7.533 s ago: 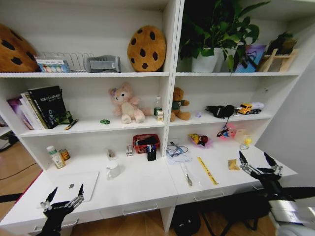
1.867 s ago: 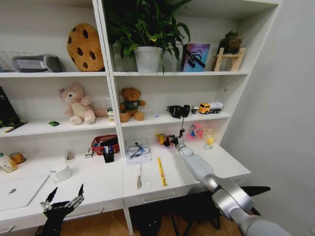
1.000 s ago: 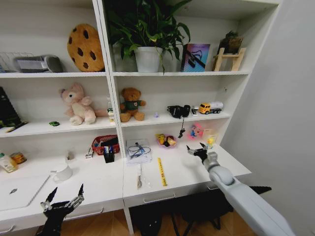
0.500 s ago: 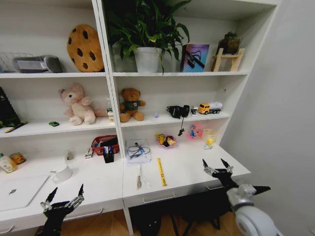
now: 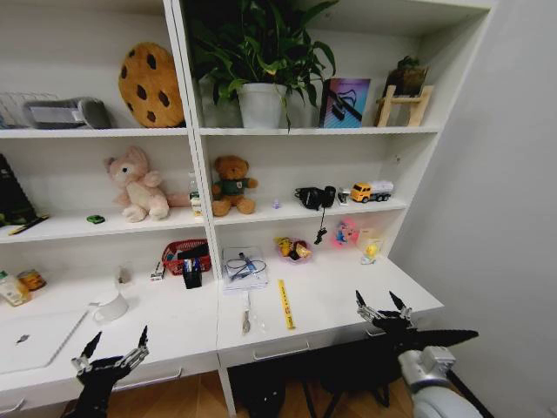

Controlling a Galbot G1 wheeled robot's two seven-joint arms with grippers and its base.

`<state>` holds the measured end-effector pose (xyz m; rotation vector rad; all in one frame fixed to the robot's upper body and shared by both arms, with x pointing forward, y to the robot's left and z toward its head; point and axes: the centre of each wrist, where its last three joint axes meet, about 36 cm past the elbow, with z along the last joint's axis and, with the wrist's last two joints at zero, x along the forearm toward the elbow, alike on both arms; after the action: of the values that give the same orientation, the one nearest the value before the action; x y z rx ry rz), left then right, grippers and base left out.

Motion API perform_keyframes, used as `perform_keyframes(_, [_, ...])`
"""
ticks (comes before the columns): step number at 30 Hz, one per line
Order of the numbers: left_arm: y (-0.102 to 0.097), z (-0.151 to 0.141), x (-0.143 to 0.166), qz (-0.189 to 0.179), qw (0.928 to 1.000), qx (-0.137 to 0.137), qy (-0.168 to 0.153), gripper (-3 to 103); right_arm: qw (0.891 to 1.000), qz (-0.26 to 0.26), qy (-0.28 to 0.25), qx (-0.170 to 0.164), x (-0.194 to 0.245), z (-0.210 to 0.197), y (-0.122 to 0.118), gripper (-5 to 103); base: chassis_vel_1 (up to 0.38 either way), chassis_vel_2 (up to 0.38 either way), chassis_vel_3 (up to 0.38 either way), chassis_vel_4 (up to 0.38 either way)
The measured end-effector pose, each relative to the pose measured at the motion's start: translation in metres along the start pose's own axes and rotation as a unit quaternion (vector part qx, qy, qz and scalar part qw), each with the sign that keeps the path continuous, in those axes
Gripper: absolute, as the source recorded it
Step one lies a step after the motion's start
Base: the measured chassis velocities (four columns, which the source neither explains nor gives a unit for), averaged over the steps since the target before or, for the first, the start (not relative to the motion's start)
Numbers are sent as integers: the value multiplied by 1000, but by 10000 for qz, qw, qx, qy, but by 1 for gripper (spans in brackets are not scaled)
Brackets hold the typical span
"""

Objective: Organize the objects on the table.

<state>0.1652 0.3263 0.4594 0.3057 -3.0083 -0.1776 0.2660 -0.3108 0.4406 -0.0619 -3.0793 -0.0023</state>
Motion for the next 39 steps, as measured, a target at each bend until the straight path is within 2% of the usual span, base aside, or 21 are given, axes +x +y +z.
perform_keyframes(18, [0,0,0,1,10000,0,0,100,10000,-12,8,-3,-1,1,0,100,33,38,-33,-32])
perform_keyframes(29, [0,0,0,1,10000,0,0,100,10000,-18,11,-7,-2,1,0,100,204,221,-231,-211])
perform_keyframes(39, [0,0,0,1,10000,-1,0,100,10000,-19,13,-7,-2,1,0,100,325,335,-330,-310])
